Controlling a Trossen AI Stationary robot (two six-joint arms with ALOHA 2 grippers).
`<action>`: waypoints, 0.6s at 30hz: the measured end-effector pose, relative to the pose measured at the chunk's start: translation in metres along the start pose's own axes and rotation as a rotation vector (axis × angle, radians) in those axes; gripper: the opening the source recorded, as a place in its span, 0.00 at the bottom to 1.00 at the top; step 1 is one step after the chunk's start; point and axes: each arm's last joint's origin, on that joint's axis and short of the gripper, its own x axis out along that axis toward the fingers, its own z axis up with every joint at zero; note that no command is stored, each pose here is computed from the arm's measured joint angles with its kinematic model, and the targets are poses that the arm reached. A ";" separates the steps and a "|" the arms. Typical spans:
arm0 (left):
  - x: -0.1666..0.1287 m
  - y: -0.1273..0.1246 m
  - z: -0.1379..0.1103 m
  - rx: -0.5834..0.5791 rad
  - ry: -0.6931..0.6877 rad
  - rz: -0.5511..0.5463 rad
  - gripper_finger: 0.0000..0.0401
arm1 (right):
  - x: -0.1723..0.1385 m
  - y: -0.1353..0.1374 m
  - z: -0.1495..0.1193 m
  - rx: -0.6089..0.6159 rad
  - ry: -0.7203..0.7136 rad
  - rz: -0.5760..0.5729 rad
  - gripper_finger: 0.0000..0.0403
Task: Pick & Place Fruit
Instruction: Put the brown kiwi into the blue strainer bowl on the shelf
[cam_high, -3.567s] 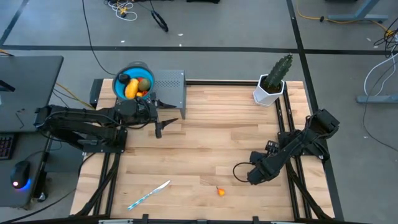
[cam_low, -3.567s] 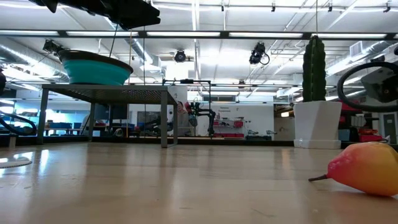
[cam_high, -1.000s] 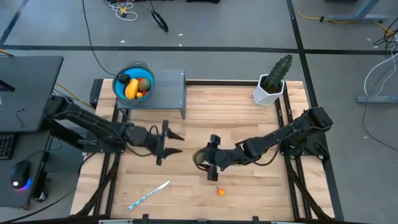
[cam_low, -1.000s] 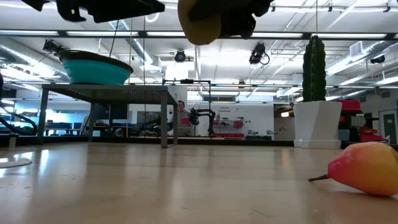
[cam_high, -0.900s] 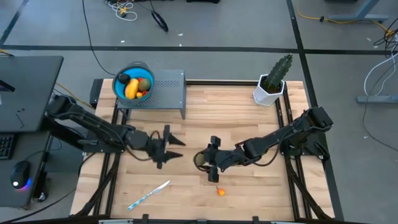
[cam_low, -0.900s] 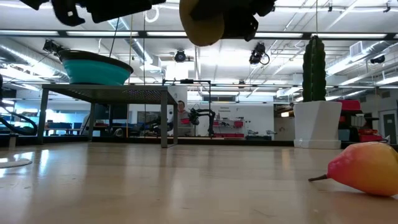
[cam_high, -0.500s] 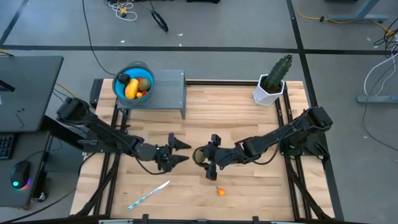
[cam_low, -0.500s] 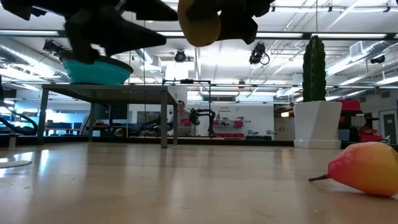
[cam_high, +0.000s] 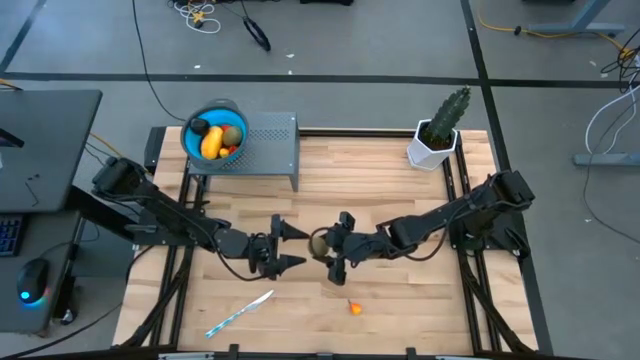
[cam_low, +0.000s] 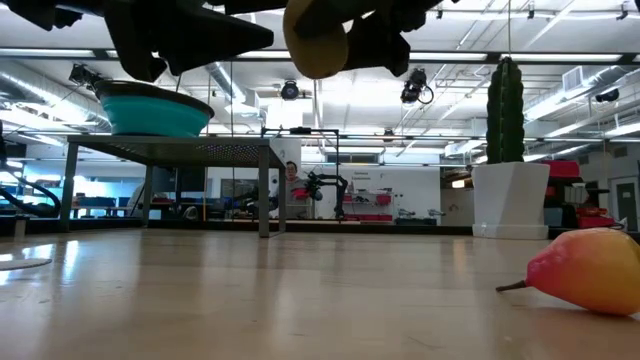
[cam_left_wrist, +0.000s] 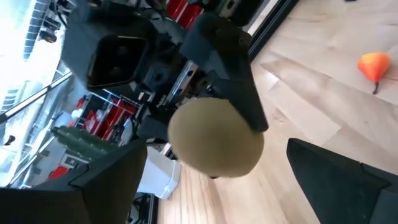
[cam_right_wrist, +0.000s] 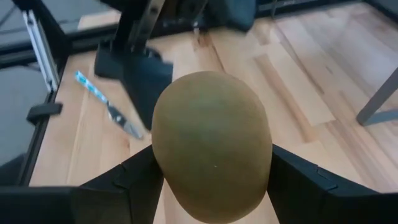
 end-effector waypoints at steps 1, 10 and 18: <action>0.000 0.000 0.000 0.000 0.003 0.001 0.99 | 0.001 -0.001 0.002 0.007 -0.012 0.001 0.62; 0.000 0.000 0.000 0.022 0.012 0.013 0.99 | 0.008 -0.006 0.012 0.055 -0.067 0.101 0.62; 0.000 0.000 0.001 0.019 -0.009 0.001 1.00 | 0.021 -0.012 0.011 0.070 -0.074 0.106 0.62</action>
